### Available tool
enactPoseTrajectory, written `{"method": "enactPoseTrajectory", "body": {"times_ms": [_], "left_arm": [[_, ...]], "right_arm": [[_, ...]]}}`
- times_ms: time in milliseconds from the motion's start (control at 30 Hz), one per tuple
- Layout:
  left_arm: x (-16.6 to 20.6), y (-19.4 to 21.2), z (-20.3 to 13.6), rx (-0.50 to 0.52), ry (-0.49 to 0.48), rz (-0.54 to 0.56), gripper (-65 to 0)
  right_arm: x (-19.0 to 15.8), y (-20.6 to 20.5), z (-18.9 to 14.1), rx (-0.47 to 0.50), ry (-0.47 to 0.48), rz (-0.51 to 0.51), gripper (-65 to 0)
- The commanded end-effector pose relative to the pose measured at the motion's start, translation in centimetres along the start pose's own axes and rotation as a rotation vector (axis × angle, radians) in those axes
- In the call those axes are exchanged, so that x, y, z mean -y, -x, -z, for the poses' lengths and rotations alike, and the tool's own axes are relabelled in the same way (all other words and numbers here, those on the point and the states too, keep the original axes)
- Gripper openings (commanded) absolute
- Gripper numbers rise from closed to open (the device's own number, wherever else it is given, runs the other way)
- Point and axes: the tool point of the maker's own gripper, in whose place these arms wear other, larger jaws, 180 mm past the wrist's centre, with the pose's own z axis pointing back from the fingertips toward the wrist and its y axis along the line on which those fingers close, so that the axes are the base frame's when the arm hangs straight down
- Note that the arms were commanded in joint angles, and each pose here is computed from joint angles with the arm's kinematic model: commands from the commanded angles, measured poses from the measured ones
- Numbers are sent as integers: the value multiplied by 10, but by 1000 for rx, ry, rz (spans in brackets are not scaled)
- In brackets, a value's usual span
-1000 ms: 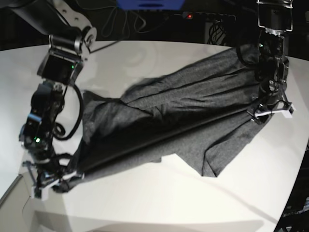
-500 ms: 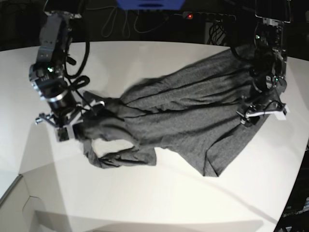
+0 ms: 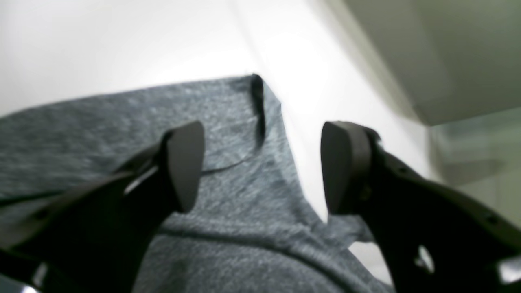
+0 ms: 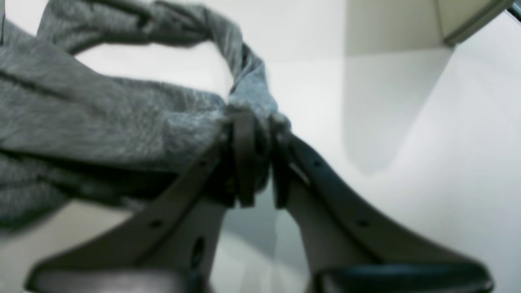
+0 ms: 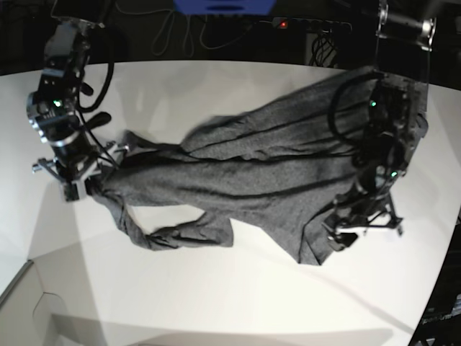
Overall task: Layout the t-shirt on the table in an organized manner, then fold the t-shirt properly
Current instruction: 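Drag the shirt edge with the right gripper away from the left gripper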
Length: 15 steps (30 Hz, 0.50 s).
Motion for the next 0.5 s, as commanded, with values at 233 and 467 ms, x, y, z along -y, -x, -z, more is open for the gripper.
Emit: {"method": "enactPoseTrajectory", "body": {"times_ms": [233, 467], "left_arm": [[-56, 27, 50, -95, -213, -26, -213], [-102, 32, 37, -113, -299, 6, -213]], "right_arm": [[24, -8, -27, 43, 79, -18, -462], [32, -53, -18, 148, 98, -22, -394]]}}
